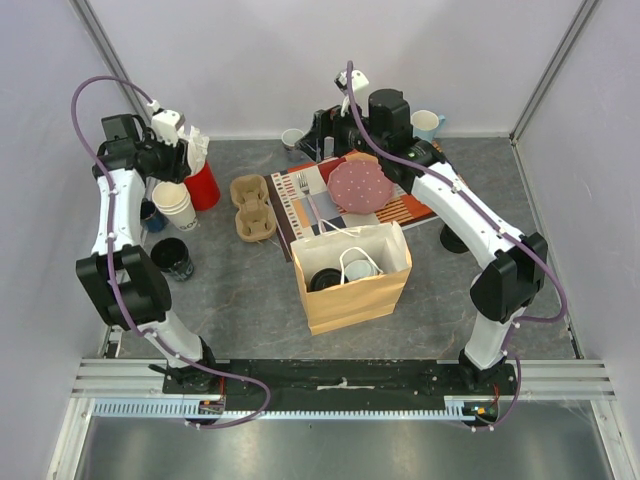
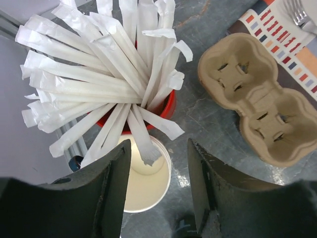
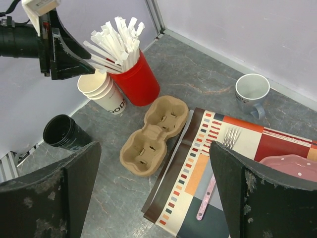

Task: Pack the takeout coffee

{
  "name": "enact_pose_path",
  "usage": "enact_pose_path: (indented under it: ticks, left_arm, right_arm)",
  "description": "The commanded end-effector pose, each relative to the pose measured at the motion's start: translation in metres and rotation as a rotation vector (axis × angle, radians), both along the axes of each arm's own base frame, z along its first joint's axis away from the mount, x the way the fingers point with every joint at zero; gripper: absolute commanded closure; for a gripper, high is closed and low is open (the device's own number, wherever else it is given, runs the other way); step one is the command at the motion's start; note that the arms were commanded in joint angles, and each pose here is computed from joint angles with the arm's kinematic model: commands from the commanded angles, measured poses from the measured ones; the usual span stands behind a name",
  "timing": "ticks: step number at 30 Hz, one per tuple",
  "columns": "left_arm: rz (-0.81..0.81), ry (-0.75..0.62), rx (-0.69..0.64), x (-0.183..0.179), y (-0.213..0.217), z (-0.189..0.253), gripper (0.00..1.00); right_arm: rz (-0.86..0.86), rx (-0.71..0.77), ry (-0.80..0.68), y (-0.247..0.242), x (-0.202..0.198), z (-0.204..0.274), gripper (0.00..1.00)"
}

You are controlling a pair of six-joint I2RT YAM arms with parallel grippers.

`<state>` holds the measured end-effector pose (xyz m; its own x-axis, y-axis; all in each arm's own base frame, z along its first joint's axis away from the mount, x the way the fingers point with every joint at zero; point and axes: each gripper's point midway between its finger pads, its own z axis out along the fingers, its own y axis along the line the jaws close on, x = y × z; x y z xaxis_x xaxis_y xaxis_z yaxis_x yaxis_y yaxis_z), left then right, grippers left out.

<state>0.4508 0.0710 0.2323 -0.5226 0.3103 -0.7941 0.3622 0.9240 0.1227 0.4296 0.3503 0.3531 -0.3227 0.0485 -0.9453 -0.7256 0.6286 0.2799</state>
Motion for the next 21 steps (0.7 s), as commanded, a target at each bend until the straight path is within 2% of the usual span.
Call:
enact_pose_path:
  ticks: [1, 6, 10, 21]
  left_arm:
    - [-0.046, -0.077, 0.112, 0.016, 0.012, 0.020, 0.45]
    - [-0.056, -0.066, 0.120, 0.022, 0.014, 0.010, 0.45]
    - [-0.056, -0.056, 0.129, 0.028, 0.018, 0.005, 0.62]
    - [-0.090, -0.012, 0.138, 0.022, 0.016, -0.005, 0.57]
  right_arm:
    - [0.007, 0.017, -0.032, 0.000, 0.003, 0.008, 0.02]
    - [0.004, 0.018, -0.025, -0.002, 0.006, 0.007, 0.02]
    - [0.009, 0.022, -0.020, -0.002, 0.006, 0.008, 0.02]
    - [0.006, 0.029, -0.011, -0.006, 0.006, 0.010, 0.02]
